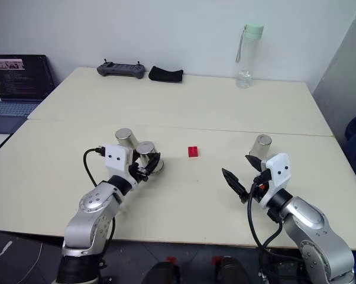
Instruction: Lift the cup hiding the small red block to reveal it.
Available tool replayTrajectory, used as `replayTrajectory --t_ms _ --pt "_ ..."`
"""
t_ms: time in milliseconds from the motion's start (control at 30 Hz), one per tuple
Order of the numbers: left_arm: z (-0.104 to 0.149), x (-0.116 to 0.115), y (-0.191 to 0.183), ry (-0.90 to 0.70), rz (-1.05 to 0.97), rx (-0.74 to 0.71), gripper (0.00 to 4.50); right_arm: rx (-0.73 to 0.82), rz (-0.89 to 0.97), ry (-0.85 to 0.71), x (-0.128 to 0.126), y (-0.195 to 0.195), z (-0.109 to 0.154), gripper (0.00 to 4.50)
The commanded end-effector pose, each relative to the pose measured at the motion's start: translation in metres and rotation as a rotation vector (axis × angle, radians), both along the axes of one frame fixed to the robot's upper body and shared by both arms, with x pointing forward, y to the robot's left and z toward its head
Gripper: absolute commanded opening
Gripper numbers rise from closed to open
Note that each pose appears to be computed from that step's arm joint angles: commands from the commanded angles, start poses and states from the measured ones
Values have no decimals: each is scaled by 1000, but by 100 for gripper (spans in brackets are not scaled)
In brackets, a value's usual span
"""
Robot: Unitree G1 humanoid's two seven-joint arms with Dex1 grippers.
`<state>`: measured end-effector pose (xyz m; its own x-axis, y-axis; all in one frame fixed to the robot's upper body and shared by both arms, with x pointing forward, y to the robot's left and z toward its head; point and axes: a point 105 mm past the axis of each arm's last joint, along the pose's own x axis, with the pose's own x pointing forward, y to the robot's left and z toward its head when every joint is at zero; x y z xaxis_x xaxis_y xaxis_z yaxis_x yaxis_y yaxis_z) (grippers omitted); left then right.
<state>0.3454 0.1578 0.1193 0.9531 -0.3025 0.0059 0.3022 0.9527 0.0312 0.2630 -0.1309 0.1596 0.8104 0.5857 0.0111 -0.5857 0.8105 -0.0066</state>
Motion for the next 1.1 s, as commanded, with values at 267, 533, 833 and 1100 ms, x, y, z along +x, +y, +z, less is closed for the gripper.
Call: replayTrajectory --t_ms 267,533,833,1100 --pt "-18 8 -3 5 -3 24 361 -14 -29 -51 0 -6 12 450" --pt "-7 -7 1 -3 -60 30 448 -6 -44 -30 -7 -7 5 450" --pt "12 -76 2 36 -164 37 448 -3 -164 8 -18 -15 -4 450" --pt "1 -109 11 94 54 8 448 -24 -290 108 -23 -25 -34 450"
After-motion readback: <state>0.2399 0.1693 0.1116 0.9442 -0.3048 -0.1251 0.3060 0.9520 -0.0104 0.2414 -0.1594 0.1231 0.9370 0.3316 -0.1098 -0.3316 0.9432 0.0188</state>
